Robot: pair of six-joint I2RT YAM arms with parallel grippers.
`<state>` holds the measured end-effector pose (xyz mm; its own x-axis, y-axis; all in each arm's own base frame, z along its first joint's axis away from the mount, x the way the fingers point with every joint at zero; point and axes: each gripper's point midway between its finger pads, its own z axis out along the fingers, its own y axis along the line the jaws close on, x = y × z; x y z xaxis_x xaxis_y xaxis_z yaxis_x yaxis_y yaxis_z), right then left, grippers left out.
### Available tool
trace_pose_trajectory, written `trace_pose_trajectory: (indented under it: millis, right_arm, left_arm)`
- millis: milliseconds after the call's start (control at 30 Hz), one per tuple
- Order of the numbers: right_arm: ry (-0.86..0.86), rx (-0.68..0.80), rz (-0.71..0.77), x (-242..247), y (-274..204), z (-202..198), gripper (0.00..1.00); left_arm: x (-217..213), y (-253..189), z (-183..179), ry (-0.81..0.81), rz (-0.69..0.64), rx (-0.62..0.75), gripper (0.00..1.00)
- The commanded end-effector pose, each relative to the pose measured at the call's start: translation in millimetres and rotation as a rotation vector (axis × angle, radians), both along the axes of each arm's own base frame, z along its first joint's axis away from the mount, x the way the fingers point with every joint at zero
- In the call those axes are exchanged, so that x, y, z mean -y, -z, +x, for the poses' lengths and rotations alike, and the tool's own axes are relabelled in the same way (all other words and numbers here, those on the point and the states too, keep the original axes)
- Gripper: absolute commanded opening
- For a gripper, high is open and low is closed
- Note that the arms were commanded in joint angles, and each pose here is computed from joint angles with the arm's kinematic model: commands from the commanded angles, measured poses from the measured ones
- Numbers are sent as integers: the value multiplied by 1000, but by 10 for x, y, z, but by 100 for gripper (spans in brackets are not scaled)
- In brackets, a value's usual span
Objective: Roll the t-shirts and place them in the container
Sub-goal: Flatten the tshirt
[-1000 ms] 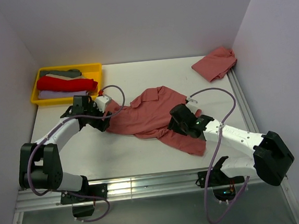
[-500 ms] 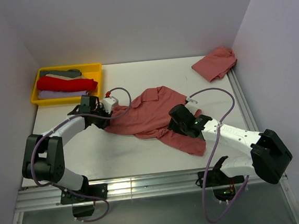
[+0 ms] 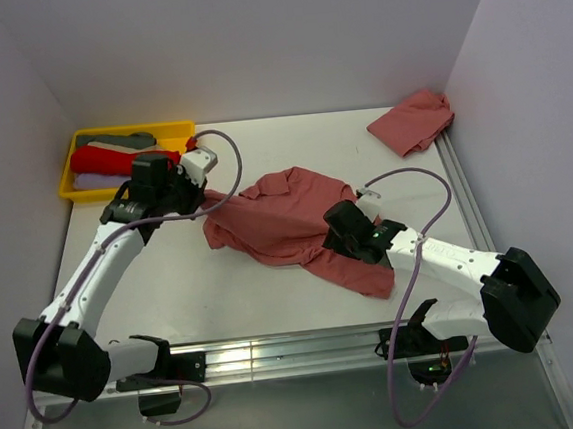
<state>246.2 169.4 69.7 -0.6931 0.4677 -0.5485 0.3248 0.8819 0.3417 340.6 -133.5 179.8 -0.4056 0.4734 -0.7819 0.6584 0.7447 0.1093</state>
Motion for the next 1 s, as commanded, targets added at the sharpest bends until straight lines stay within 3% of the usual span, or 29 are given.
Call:
trace_pose_trajectory:
  millis: [0,133,267,400,433,500,533,567,633,667,800,900,933,967]
  right_arm:
    - [13,60,-7,6,-195,92,57]
    - [16,67,-13,25,-221,107,57]
    - [11,70,-15,14,-245,147,57]
    - [15,78,-16,27,-270,186,57]
    - [14,77,-15,32,-270,192,57]
    - [26,70,-20,89,-257,212,57]
    - [33,70,-18,111,-255,221,57]
    - [34,68,-14,138,-251,217,57]
    - [58,67,-8,218,-236,240,57]
    - [57,65,0,236,-230,227,57]
    - [87,64,20,336,-207,264,57]
    - [105,61,19,383,-210,289,57]
    - [108,59,20,392,-206,287,57]
    - [110,59,20,398,-204,285,57]
  left_arm:
    - [3,-469,-85,-58,-42,48,0]
    - [7,-695,-217,-75,-49,69,0]
    - [37,-796,-102,-94,-30,115,0]
    - [112,-678,290,-99,42,116,0]
    - [151,-470,460,-102,75,75,0]
    - [172,-565,774,-136,104,108,0]
    - [212,-317,955,-148,136,56,0]
    - [292,-547,1155,-156,108,101,0]
    - [316,-337,1432,-215,137,56,0]
    - [359,-572,1604,-238,111,104,0]
    - [354,-468,1992,-358,127,107,1]
    - [269,-177,2104,-414,211,76,14]
    - [226,-48,2078,-425,234,61,40]
    - [205,4,2039,-421,240,52,50]
